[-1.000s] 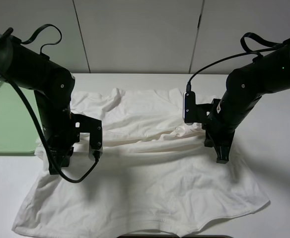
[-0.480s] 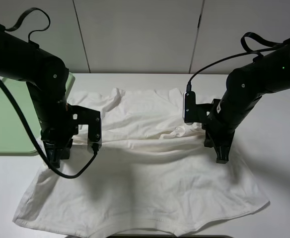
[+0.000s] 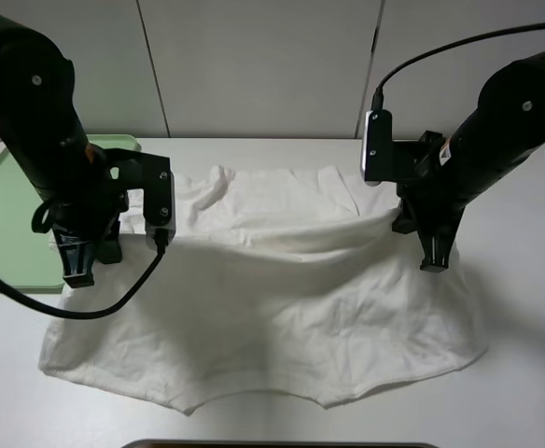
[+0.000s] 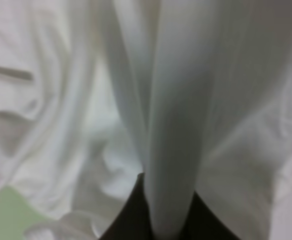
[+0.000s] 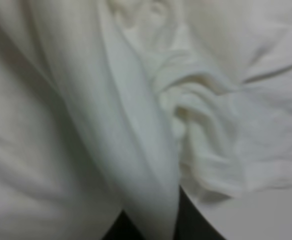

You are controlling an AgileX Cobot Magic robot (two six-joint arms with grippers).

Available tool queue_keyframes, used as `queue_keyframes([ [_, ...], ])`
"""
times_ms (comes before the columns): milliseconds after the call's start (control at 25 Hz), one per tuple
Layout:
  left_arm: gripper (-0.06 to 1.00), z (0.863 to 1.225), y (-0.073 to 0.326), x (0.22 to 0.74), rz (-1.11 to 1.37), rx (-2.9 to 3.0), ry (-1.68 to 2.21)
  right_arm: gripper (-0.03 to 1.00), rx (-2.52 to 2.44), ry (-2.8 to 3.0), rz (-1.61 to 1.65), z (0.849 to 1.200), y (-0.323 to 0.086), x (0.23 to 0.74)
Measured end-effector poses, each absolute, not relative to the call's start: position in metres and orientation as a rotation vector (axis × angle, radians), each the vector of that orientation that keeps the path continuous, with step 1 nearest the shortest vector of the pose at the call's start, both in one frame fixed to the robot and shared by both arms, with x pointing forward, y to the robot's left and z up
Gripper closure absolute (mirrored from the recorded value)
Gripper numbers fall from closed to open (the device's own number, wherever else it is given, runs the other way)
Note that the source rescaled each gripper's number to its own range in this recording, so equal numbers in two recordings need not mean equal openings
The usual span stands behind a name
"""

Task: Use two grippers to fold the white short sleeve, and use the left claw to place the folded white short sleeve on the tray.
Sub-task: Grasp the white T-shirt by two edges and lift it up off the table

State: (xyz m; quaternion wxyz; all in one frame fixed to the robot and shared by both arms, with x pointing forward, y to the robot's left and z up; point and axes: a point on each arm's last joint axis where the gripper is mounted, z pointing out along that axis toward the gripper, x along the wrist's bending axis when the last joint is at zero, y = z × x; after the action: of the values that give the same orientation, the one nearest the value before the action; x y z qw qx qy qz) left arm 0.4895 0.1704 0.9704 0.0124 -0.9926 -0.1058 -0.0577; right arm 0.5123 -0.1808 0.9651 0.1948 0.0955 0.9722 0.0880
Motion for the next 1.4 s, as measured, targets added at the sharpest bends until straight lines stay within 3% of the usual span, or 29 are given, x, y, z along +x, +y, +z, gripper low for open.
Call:
queue_keyframes([
  [320, 0.94, 1.023, 0.178, 0.478, -0.442, -3.168, -0.342, 0.97, 0.26, 2.606, 0.316, 1.013, -0.189, 0.495],
  [480, 0.94, 1.078, 0.18, 0.476, -0.733, -3.217, -0.355, 0.97, 0.253, 2.526, 0.362, 1.036, -0.194, 0.485],
  [600, 0.94, 1.1, 0.18, 0.478, -0.845, -3.222, -0.356, 0.97, 0.253, 2.47, 0.391, 1.062, -0.197, 0.478],
  [1400, 0.94, 1.233, 0.192, 0.469, -1.247, -3.162, -0.368, 0.97, 0.256, 2.175, 0.387, 1.222, -0.21, 0.474],
])
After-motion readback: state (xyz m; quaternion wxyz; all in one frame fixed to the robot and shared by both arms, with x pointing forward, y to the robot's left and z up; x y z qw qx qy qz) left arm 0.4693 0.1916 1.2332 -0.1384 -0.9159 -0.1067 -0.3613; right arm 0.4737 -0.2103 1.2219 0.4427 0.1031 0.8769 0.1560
